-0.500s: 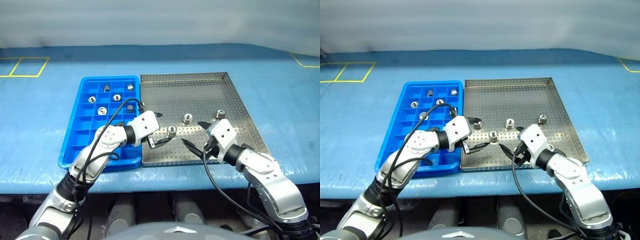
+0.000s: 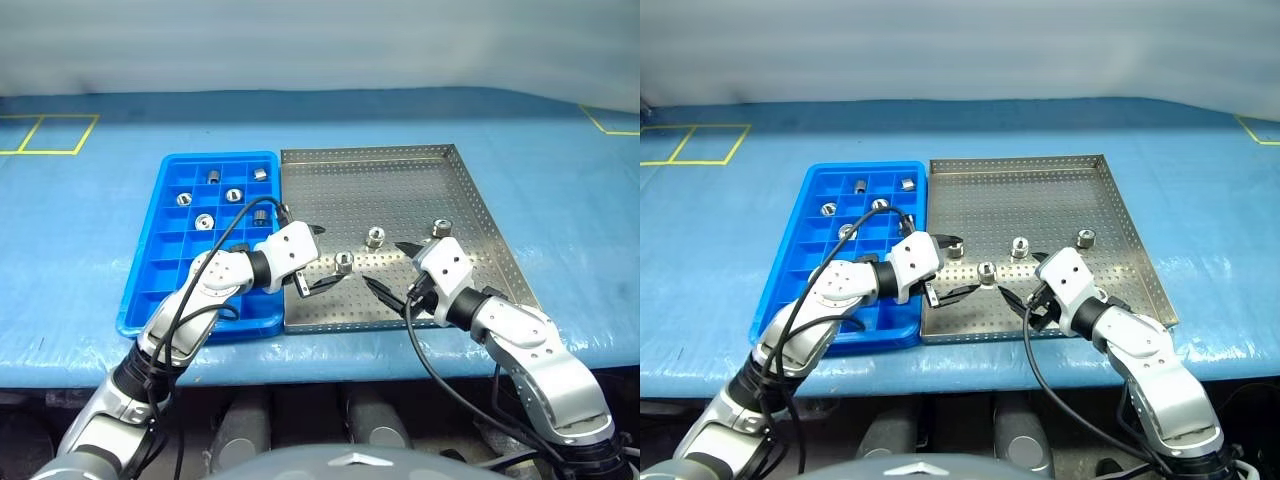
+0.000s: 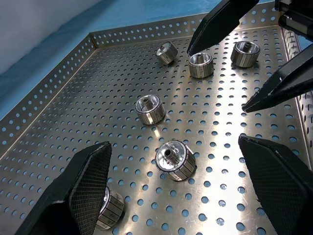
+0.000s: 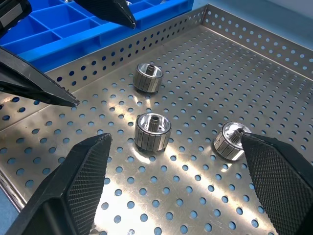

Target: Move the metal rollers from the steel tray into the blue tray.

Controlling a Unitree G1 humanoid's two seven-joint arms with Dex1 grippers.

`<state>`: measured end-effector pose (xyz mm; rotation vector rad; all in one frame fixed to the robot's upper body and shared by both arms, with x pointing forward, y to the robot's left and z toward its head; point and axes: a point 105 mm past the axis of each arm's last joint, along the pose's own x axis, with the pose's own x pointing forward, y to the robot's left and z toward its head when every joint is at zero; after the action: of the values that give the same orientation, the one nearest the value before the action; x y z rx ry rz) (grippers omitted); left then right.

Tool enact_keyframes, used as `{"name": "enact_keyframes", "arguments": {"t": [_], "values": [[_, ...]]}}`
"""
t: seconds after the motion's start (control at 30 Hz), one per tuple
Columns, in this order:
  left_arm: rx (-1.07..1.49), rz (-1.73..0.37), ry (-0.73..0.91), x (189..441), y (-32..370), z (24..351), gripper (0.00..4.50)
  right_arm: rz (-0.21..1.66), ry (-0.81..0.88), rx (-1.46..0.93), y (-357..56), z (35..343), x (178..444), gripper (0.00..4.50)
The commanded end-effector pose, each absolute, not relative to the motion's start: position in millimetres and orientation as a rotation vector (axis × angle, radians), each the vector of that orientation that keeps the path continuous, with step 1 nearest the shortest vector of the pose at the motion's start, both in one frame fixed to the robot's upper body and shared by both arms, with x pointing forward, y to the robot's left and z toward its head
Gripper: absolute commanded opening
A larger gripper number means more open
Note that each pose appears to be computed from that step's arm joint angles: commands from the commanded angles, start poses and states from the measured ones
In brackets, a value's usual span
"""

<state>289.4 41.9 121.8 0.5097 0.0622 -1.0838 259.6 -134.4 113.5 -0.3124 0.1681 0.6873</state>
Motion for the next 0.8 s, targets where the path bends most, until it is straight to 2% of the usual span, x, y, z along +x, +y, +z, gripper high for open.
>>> {"name": "enact_keyframes", "arguments": {"t": [0.03, 0.8], "values": [[0.527, -1.073, 0.013, 290.9, 41.5, 132.8, 4.5, 0.679, 0.121, -0.324, -135.3, 124.0, 261.2, 4.46], [0.581, -1.113, 0.052, 296.5, 34.4, 124.7, 4.5, 0.682, 0.134, -0.338, -135.0, 123.4, 261.3, 4.46]]}}
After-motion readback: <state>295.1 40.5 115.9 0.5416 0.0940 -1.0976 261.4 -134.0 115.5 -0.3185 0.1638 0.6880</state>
